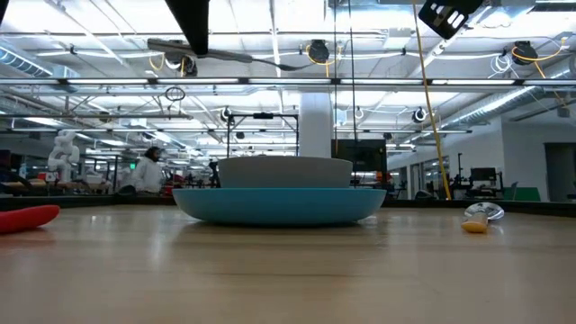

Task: Set table place
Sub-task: Put the blue fork to the left of the blue plate

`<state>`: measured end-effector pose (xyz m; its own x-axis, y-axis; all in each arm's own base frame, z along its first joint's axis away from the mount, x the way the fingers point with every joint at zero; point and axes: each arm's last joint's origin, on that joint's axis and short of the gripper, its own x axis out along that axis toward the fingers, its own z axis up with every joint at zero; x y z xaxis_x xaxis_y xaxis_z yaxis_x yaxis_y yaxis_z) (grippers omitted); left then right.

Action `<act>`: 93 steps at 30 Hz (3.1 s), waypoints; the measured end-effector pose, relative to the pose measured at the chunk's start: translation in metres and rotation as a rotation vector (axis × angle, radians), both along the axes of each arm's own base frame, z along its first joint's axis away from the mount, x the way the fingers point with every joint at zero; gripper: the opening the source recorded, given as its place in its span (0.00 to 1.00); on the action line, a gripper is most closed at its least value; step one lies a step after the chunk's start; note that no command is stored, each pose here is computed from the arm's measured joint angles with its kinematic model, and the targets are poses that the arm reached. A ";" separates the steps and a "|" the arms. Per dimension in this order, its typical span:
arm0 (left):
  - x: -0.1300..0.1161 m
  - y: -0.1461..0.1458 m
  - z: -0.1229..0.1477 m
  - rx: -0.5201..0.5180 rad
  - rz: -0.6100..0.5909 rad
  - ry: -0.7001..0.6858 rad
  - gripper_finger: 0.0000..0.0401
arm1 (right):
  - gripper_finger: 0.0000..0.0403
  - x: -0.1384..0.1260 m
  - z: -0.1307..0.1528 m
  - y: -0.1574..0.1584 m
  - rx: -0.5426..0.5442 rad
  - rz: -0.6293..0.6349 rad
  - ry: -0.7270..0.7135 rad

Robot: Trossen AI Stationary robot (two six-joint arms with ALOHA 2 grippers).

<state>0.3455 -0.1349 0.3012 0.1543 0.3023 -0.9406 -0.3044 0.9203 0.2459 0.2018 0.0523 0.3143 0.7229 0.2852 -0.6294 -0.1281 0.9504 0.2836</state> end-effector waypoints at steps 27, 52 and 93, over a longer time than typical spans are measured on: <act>-0.106 0.107 -0.039 -0.137 0.481 -0.094 0.09 | 0.11 0.000 -0.027 -0.001 -0.032 0.013 0.042; -0.112 0.124 -0.099 -0.268 0.691 -0.104 0.05 | 0.11 -0.003 -0.031 -0.002 -0.101 0.069 0.068; -0.098 0.083 -0.118 -0.294 1.035 -0.249 0.08 | 0.11 -0.012 -0.037 0.005 -0.123 0.121 0.153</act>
